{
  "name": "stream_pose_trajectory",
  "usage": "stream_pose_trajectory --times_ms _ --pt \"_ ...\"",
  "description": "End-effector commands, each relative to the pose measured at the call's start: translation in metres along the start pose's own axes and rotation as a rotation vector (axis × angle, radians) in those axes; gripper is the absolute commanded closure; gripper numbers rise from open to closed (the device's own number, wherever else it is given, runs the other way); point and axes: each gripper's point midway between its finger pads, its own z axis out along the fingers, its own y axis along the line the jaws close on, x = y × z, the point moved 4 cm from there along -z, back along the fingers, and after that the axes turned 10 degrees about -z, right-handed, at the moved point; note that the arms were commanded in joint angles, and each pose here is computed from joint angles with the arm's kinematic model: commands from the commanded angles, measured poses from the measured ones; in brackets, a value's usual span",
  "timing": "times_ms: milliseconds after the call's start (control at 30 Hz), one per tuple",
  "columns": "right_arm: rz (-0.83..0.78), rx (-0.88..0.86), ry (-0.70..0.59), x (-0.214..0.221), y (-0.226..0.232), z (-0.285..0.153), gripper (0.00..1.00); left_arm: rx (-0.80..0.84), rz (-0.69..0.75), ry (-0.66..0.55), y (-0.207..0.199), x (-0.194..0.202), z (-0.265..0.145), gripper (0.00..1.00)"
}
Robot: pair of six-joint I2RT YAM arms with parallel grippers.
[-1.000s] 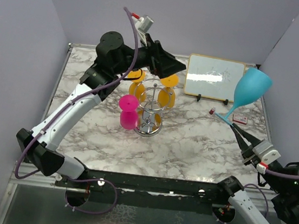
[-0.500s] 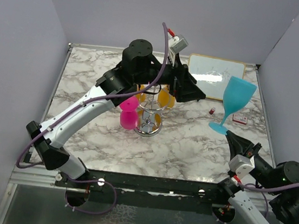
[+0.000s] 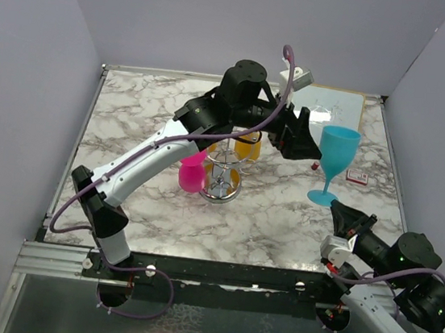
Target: Take the wine glass off the wine glass rack
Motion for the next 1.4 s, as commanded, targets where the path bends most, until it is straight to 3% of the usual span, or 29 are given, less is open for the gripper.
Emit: stream_pose_trajectory --times_ms 0,167,400,600,833,1200,1367 --pt "-0.061 -0.002 0.052 0.008 0.003 -0.002 0.98 -0.035 -0.051 -0.008 0.0 -0.006 0.006 0.1" --pt "-0.098 -0.025 0.082 0.015 0.014 -0.001 0.98 -0.059 -0.059 -0.057 -0.001 -0.022 0.012 0.16" --pt "-0.148 -0.009 0.059 0.013 0.011 -0.005 0.98 -0.174 -0.054 -0.086 0.008 -0.03 0.007 0.16" --pt "-0.217 0.004 0.015 0.006 0.005 -0.001 0.98 -0.255 -0.067 -0.045 0.023 -0.027 0.01 0.18" --pt "-0.277 0.015 0.01 0.004 -0.005 0.001 0.98 -0.28 -0.063 -0.016 0.028 -0.022 0.009 0.28" --pt "-0.374 -0.004 0.033 0.005 -0.015 0.007 0.98 -0.209 -0.083 0.084 0.015 0.001 -0.002 0.34" --pt "-0.388 -0.008 0.024 0.003 -0.017 0.009 0.98 -0.212 -0.089 0.128 0.015 0.012 -0.009 0.45"
